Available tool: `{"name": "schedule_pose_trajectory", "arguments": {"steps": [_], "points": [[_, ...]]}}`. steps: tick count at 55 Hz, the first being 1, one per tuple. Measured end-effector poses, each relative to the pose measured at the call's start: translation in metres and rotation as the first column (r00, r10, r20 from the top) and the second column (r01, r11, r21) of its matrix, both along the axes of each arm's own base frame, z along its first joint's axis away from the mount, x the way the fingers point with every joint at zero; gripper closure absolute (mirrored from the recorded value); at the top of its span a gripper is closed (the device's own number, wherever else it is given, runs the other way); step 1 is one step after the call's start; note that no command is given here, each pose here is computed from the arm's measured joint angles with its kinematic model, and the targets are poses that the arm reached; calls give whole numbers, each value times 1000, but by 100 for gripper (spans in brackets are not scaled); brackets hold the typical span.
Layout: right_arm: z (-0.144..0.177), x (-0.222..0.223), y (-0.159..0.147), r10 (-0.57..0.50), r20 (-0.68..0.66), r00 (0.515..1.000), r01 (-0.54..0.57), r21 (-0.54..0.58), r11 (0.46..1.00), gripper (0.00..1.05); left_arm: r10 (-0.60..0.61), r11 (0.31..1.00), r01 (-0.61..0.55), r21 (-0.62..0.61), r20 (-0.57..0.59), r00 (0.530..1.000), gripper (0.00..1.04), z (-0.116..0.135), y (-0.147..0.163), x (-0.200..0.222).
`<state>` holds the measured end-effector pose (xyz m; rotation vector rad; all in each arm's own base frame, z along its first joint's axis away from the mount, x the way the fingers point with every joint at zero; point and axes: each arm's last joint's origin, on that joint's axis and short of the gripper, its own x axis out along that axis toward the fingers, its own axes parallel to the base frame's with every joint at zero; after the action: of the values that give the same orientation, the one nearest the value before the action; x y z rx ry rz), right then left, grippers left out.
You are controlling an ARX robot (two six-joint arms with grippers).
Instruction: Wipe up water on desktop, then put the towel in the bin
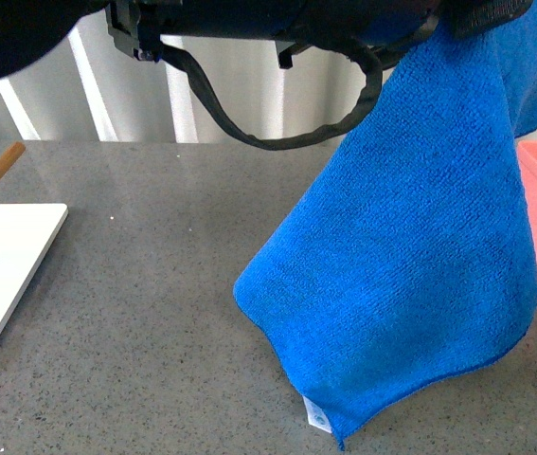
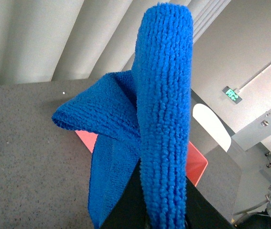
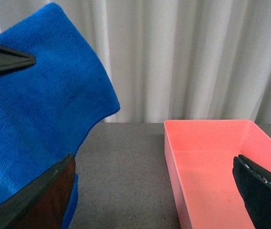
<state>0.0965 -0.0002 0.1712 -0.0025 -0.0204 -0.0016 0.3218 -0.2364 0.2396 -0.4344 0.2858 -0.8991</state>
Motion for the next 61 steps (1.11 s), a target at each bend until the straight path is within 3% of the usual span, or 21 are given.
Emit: {"name": "schedule_pose_trajectory", "arguments": {"steps": [5, 20, 26, 32, 44, 61], "points": [[0, 0, 0, 0, 0, 1000, 0, 0, 1000, 7, 17, 1000, -17, -23, 7, 1000, 101, 6, -2, 14], [0, 0, 0, 4, -2, 1000, -4, 0, 1000, 7, 77, 997, -78, -14, -55, 996, 101, -8, 1, 43], [-10, 1, 4, 157, -246, 957, -168, -24, 986, 7, 80, 996, -81, -23, -43, 996, 101, -2, 1, 45], [-17, 2, 11, 178, -342, 923, -206, -45, 978, 7, 80, 996, -81, -24, -44, 996, 101, -1, 1, 45], [0, 11, 12, 199, -271, 942, -243, -139, 960, 7, 97, 995, -98, -15, -55, 994, 101, -2, 2, 45], [-5, 97, 16, 238, -225, 945, -285, -208, 936, 7, 123, 992, -125, -22, -82, 989, 101, 4, 2, 44]]}}
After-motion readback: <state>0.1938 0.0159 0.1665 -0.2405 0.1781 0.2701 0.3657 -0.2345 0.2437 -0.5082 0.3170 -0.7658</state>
